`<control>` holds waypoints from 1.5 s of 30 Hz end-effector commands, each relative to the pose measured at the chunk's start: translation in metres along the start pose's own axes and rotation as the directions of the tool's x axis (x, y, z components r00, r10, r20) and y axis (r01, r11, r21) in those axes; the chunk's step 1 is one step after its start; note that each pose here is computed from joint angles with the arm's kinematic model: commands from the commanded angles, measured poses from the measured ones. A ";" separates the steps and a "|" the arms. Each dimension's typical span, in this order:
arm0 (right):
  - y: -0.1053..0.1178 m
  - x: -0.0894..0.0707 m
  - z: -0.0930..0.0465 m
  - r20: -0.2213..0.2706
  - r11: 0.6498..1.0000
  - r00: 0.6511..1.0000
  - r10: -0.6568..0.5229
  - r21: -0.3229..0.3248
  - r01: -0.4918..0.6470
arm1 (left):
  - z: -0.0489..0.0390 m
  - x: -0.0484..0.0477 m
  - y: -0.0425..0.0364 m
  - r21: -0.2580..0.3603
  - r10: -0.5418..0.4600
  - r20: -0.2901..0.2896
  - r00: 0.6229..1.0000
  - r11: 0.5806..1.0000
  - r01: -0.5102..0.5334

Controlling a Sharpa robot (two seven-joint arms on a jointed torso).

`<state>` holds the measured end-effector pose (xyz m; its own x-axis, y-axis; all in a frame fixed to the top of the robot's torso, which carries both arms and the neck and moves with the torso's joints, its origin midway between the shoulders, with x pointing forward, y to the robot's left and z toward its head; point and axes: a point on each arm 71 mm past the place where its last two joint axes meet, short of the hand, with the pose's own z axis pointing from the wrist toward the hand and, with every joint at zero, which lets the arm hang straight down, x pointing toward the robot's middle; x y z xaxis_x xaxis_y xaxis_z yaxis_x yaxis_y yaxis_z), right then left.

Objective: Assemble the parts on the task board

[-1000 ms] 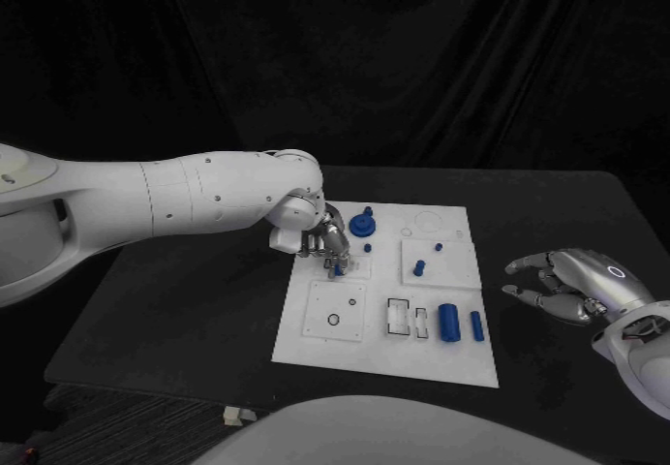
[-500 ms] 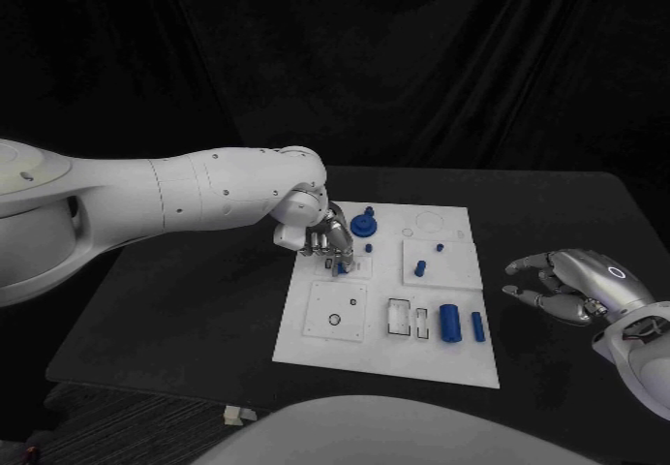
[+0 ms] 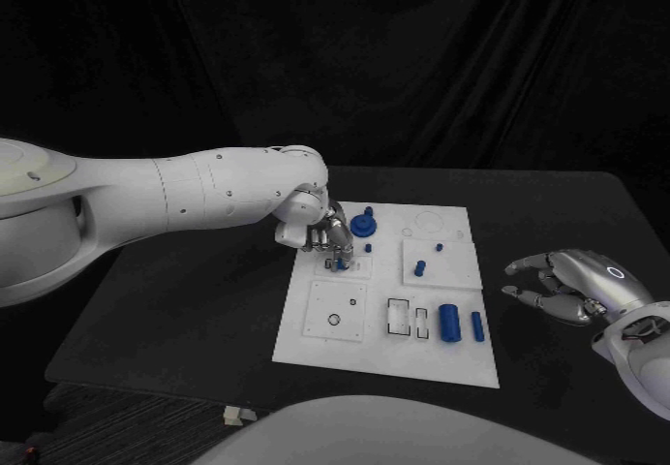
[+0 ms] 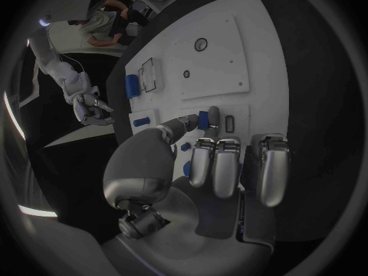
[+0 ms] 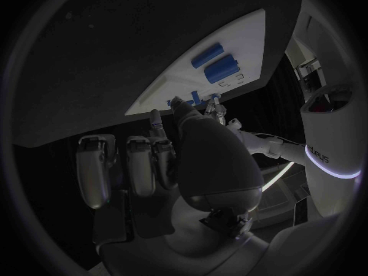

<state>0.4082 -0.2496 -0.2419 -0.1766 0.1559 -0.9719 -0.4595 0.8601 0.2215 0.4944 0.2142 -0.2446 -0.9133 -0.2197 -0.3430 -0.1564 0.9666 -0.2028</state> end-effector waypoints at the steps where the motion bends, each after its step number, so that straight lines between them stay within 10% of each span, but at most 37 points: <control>1: -0.001 0.001 -0.001 -0.008 1.000 1.000 -0.004 0.015 0.004 | -0.0009 -0.0024 -0.0017 -0.006 0.015 0.021 1.000 1.000 -0.015; 45: 0.000 0.005 0.000 -0.014 1.000 1.000 -0.001 0.014 0.001 | 0.0019 -0.0033 -0.0054 -0.036 0.079 0.014 0.997 0.996 -0.078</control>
<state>0.4073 -0.2478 -0.2459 -0.1874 0.1533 -0.9703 -0.4580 0.8602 0.2243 0.4993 0.2101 -0.2440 -0.9152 -0.1528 -0.3730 -0.1049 0.9838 -0.1456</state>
